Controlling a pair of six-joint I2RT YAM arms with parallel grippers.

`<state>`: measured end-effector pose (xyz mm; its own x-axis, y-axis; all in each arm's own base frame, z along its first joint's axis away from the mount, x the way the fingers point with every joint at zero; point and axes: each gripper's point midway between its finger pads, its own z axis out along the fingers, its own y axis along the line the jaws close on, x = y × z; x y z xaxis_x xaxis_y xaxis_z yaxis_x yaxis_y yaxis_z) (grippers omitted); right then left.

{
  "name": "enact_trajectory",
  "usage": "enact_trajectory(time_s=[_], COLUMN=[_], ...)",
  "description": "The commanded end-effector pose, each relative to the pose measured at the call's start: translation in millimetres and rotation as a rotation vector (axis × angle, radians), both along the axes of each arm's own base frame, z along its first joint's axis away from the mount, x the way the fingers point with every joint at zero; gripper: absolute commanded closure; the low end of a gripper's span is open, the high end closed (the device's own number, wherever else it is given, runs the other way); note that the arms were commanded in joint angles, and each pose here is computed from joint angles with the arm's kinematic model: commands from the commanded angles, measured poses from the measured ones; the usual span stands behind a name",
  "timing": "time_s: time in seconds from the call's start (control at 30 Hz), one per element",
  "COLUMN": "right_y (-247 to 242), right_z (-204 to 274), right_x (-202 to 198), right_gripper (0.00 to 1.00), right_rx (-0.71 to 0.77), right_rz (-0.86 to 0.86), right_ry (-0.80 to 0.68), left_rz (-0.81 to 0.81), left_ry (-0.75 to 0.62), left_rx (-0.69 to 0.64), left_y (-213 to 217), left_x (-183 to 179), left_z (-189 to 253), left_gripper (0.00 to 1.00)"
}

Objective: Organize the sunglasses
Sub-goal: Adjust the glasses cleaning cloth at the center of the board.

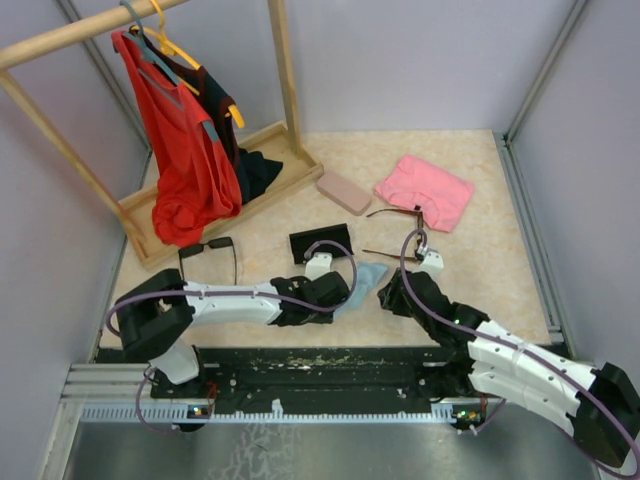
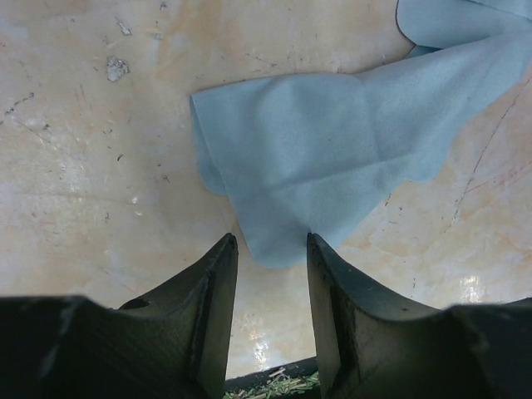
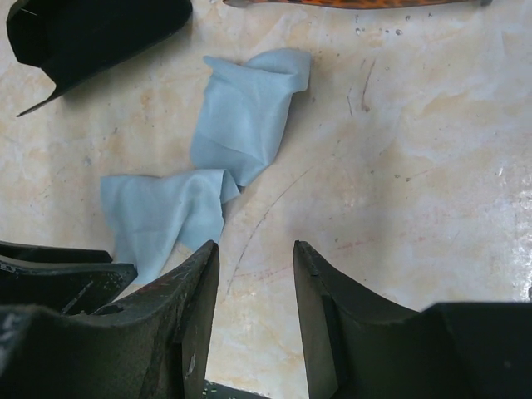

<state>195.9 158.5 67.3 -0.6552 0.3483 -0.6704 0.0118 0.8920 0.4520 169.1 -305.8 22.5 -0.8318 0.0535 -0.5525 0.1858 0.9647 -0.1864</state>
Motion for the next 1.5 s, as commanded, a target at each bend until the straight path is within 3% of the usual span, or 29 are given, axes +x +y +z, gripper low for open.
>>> enact_trajectory(time_s=[0.0, 0.77, 1.2, 1.47], right_y=[-3, 2, 1, 4], right_z=[4, -4, -7, -6], right_x=[5, 0, -2, -3], right_gripper=[0.59, 0.59, 0.59, 0.59], right_rx=[0.021, 0.061, 0.057, 0.049], right_rz=[-0.028, -0.008, -0.008, 0.018], right_ry=[-0.028, -0.02, -0.007, -0.006], left_rz=[0.017, 0.014, -0.024, -0.019], left_ry=[0.002, 0.094, 0.148, 0.126], left_rx=[0.083, 0.295, 0.29, 0.279], left_y=[5, 26, 24, 24], left_x=[-4, -38, -51, -47], left_z=[-4, -45, -64, -60], left_gripper=[0.55, 0.6, 0.78, 0.95])
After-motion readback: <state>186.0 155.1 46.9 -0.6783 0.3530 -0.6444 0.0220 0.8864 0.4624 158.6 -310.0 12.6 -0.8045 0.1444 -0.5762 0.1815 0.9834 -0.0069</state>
